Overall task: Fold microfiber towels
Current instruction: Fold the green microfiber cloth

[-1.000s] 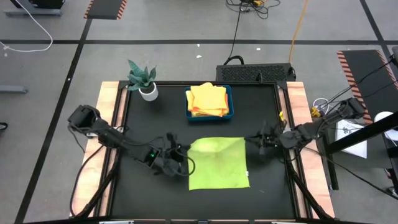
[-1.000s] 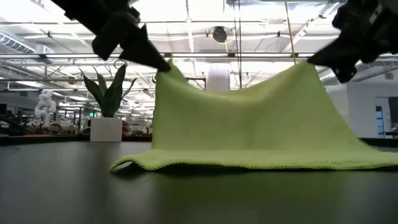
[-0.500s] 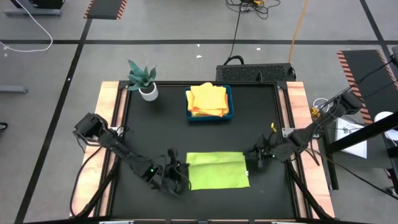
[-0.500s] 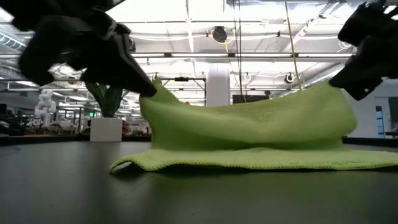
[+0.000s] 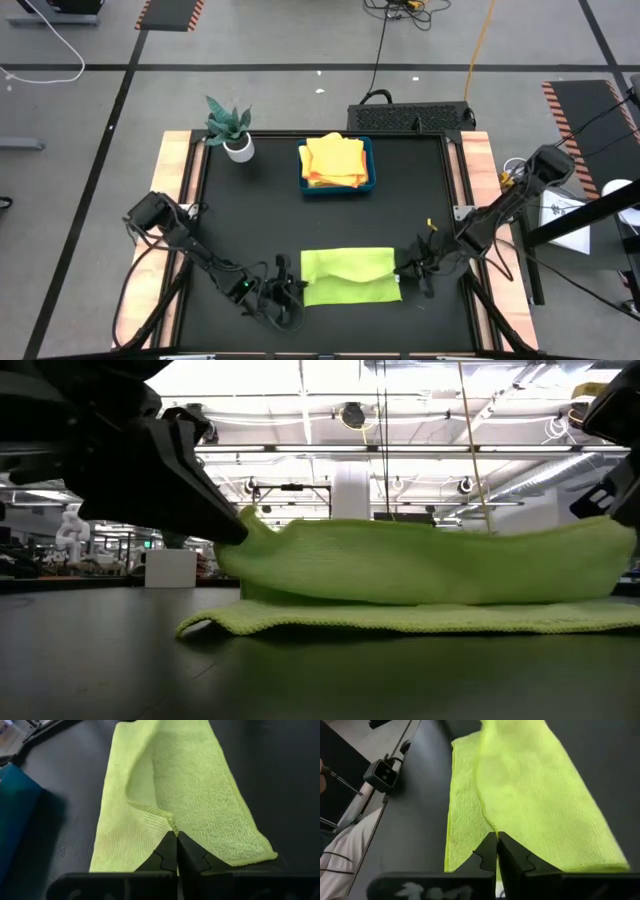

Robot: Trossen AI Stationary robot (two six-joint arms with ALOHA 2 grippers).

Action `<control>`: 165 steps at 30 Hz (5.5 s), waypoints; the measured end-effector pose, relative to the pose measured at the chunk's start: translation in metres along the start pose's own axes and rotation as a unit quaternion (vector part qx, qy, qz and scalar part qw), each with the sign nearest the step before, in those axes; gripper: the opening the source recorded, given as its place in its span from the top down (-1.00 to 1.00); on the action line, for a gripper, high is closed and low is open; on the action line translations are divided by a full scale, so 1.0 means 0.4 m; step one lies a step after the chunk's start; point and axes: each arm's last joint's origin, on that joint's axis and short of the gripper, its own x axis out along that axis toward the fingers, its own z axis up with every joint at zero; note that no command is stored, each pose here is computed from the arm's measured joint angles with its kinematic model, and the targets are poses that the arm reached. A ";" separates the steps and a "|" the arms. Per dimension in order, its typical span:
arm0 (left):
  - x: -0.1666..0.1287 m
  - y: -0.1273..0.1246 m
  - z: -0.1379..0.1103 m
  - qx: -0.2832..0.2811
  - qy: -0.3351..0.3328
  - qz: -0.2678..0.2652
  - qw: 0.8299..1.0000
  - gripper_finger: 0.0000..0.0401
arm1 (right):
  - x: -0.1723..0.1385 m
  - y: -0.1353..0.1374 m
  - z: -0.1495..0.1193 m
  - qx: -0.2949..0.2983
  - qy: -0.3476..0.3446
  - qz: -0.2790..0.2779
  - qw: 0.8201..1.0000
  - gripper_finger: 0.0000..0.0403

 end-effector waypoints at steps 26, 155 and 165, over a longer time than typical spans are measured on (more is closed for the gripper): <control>-0.016 -0.030 0.005 -0.014 -0.007 -0.086 0.996 0.88 | -0.020 0.051 -0.035 0.004 0.033 0.083 0.996 0.97; 0.419 0.391 0.231 -0.191 -0.130 -0.192 0.954 0.13 | -0.006 -0.089 0.138 -0.012 -0.063 0.062 0.996 1.00; 0.419 0.390 0.230 -0.155 -0.137 -0.196 0.958 0.92 | -0.005 -0.090 0.135 -0.007 -0.053 0.066 0.996 0.91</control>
